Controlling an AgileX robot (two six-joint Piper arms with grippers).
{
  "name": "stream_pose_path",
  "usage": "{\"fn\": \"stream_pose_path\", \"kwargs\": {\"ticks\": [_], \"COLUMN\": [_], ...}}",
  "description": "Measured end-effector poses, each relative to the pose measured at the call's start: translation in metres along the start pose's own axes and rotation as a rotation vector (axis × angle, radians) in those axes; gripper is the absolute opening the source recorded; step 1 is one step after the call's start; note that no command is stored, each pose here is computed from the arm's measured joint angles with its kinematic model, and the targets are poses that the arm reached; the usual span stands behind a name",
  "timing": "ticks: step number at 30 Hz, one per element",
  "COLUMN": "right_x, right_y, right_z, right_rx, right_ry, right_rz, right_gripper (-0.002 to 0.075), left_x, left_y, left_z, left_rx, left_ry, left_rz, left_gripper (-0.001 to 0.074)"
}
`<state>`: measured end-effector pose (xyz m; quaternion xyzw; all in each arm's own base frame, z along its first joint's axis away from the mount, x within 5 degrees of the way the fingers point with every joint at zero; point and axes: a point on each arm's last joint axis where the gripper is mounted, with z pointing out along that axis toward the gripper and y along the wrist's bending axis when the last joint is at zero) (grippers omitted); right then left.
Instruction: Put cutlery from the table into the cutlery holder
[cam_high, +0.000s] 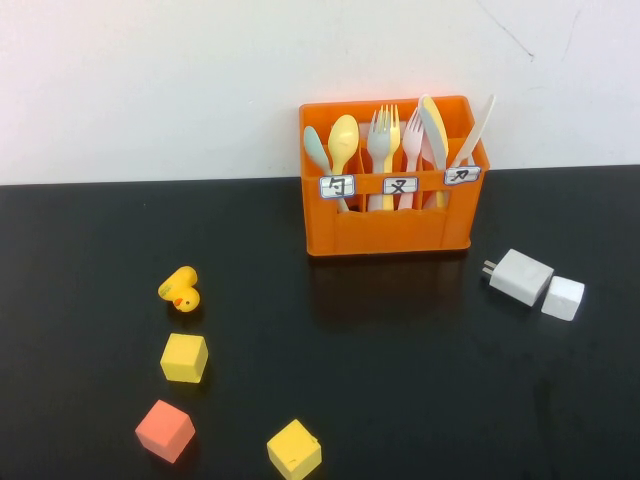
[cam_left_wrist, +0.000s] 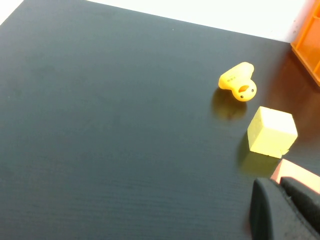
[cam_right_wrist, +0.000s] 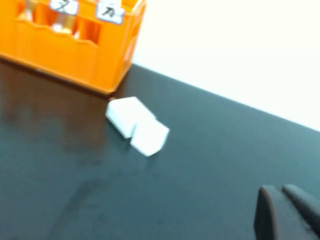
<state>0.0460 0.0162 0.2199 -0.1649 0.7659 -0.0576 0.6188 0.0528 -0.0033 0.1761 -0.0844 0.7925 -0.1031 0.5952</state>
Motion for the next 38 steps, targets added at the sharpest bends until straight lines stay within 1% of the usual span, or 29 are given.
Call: {"fn": "stream_pose_path", "kwargs": {"ticks": [2,4,9,12,16,19,22,26,32,38], "right_x": [0.000,0.000,0.013,0.023,0.040,0.049,0.051,0.051,0.051,0.052], "right_y": [-0.002,-0.004,-0.015,-0.016,-0.009,-0.006,-0.006,-0.005,-0.005,-0.005], "right_z": [0.000,0.000,0.001,0.006,0.013,0.015,0.015,0.014,0.014,0.014], "right_rx": [0.019,0.045,0.184,0.216,0.164,0.145,0.145,0.145,0.150,0.150], "right_ry": [-0.006,-0.001,0.083,0.068,0.068,0.096,0.113,0.126,0.129,0.131], "right_rz": [-0.005,0.023,0.096,0.129,0.139,0.192,0.235,0.248,0.328,0.332], "right_gripper": [-0.0002,-0.0002,-0.0002,-0.0002,-0.0002,-0.0002,-0.0002,-0.0002,-0.0002,-0.0002], "left_x": [0.000,0.000,0.000,0.000,0.000,0.000,0.000,0.000,0.000,0.000], "left_y": [0.000,0.000,0.000,0.000,0.000,0.000,0.000,0.000,0.000,0.000], "left_z": [0.000,0.000,0.000,0.000,0.000,0.000,0.000,0.000,0.000,0.000], "left_rx": [0.000,0.000,0.000,0.000,0.000,0.000,0.000,0.000,0.000,0.000], "left_ry": [0.000,0.000,0.000,0.000,0.000,0.000,0.000,0.000,0.000,0.000], "left_rz": [0.000,0.000,0.000,0.000,0.000,0.000,0.000,0.000,0.000,0.000], "left_gripper": [-0.0001,-0.0001,-0.0001,-0.0001,-0.0001,-0.0001,-0.0001,-0.0001,-0.0001,-0.0001]}}
